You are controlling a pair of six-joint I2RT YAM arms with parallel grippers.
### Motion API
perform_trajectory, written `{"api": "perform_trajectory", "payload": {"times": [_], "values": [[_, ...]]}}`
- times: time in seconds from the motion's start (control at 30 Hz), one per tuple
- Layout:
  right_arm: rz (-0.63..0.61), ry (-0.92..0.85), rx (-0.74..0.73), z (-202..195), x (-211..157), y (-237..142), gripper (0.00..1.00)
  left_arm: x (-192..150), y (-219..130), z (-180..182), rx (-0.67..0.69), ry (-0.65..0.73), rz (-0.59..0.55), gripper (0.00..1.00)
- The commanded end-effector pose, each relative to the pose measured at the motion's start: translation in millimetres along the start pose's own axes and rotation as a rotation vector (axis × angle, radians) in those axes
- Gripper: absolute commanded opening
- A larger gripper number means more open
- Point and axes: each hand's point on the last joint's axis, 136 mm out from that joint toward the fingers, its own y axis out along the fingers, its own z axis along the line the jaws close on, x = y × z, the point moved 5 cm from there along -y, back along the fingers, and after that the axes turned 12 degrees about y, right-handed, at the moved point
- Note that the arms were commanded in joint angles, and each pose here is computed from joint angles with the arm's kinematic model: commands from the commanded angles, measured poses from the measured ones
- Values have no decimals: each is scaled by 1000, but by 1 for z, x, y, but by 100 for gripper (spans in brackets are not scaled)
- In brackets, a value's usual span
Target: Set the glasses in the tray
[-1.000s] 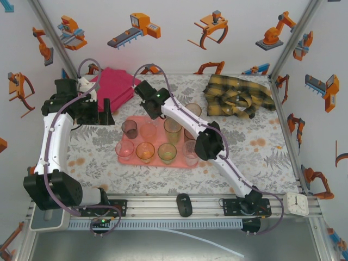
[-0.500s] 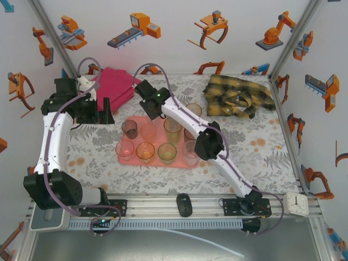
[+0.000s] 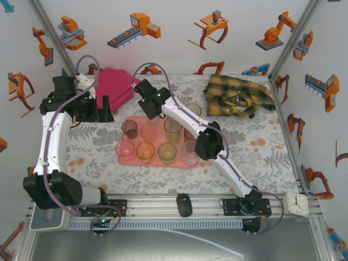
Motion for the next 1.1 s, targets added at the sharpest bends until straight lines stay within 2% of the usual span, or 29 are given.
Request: {"api": "perform_trajectory", "payload": {"times": [0.0, 0.13, 0.37, 0.7, 0.8, 1.07], "values": [[-122, 41, 35, -1, 33, -45, 41, 7, -9, -3, -23, -7, -28, 99], [-126, 45, -3, -6, 33, -45, 42, 7, -9, -4, -33, -13, -29, 99], [-150, 47, 11, -4, 38, -49, 43, 9, -12, -5, -31, -10, -37, 99], [-303, 44, 48, 6, 68, -80, 45, 23, -29, -4, 2, 16, -70, 98], [-341, 44, 22, 1, 76, -95, 46, 25, -36, -5, 10, 22, -81, 98], [-436, 52, -28, -19, 90, -168, 46, 27, -48, -9, 14, 38, -85, 97]]}}
